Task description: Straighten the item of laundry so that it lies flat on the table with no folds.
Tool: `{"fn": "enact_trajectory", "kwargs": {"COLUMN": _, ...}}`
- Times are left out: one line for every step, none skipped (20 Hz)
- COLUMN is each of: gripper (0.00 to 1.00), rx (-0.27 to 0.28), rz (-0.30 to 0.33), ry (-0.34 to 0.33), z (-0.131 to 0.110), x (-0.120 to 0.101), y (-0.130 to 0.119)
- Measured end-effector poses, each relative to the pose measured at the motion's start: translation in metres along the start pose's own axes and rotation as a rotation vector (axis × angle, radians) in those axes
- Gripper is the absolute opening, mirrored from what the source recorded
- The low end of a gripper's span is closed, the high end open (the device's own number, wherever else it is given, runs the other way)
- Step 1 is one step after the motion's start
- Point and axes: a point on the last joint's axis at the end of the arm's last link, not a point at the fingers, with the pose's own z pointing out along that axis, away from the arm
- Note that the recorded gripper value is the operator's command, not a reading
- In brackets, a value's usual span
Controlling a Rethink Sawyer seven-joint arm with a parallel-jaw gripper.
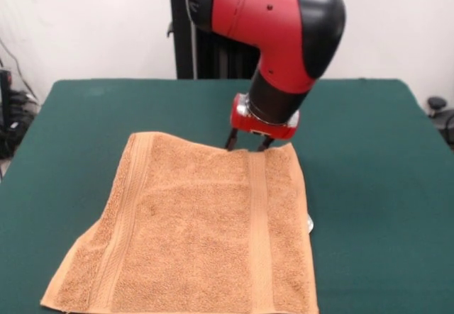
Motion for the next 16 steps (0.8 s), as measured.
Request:
{"fn": "enact_trajectory", "kwargs": {"gripper": 1.00, "rx": 0.009, "rz": 0.001, "ry": 0.005, "z": -0.0005, "x": -0.0008, "y": 0.0011}}
{"fn": "enact_trajectory", "kwargs": {"gripper": 1.00, "rx": 0.014, "rz": 0.002, "ry": 0.007, "z": -0.0007, "x": -0.0008, "y": 0.0017}}
{"fn": "enact_trajectory", "kwargs": {"gripper": 1.00, "rx": 0.018, "rz": 0.002, "ry": 0.008, "z": -0.0008, "x": -0.0009, "y": 0.0023}}
{"fn": "enact_trajectory", "kwargs": {"gripper": 1.00, "rx": 0.021, "rz": 0.003, "ry": 0.009, "z": -0.0007, "x": -0.0012, "y": 0.0028}}
{"fn": "enact_trajectory", "kwargs": {"gripper": 1.00, "rx": 0.023, "rz": 0.003, "ry": 0.009, "z": -0.0007, "x": -0.0014, "y": 0.0031}}
{"fn": "enact_trajectory", "kwargs": {"gripper": 1.00, "rx": 0.025, "rz": 0.004, "ry": 0.010, "z": -0.0008, "x": -0.0017, "y": 0.0032}}
{"fn": "enact_trajectory", "kwargs": {"gripper": 1.00, "rx": 0.026, "rz": 0.005, "ry": 0.011, "z": -0.0008, "x": -0.0018, "y": 0.0032}}
{"fn": "enact_trajectory", "kwargs": {"gripper": 1.00, "rx": 0.024, "rz": 0.010, "ry": 0.012, "z": -0.0009, "x": -0.0022, "y": 0.0030}}
{"fn": "enact_trajectory", "kwargs": {"gripper": 1.00, "rx": 0.022, "rz": 0.014, "ry": 0.013, "z": -0.0009, "x": -0.0025, "y": 0.0027}}
{"fn": "enact_trajectory", "kwargs": {"gripper": 1.00, "rx": 0.022, "rz": 0.016, "ry": 0.013, "z": -0.0009, "x": -0.0026, "y": 0.0026}}
{"fn": "enact_trajectory", "kwargs": {"gripper": 1.00, "rx": 0.022, "rz": 0.019, "ry": 0.013, "z": -0.0009, "x": -0.0028, "y": 0.0023}}
{"fn": "enact_trajectory", "kwargs": {"gripper": 1.00, "rx": 0.024, "rz": 0.023, "ry": 0.013, "z": -0.0014, "x": -0.0029, "y": 0.0018}}
{"fn": "enact_trajectory", "kwargs": {"gripper": 1.00, "rx": 0.026, "rz": 0.023, "ry": 0.014, "z": -0.0016, "x": -0.0027, "y": 0.0018}}
{"fn": "enact_trajectory", "kwargs": {"gripper": 1.00, "rx": 0.029, "rz": 0.023, "ry": 0.013, "z": -0.0026, "x": -0.0026, "y": 0.0023}}
{"fn": "enact_trajectory", "kwargs": {"gripper": 1.00, "rx": 0.034, "rz": 0.020, "ry": 0.010, "z": -0.0064, "x": -0.0020, "y": 0.0041}}
{"fn": "enact_trajectory", "kwargs": {"gripper": 1.00, "rx": 0.035, "rz": 0.019, "ry": 0.009, "z": -0.0086, "x": -0.0019, "y": 0.0046}}
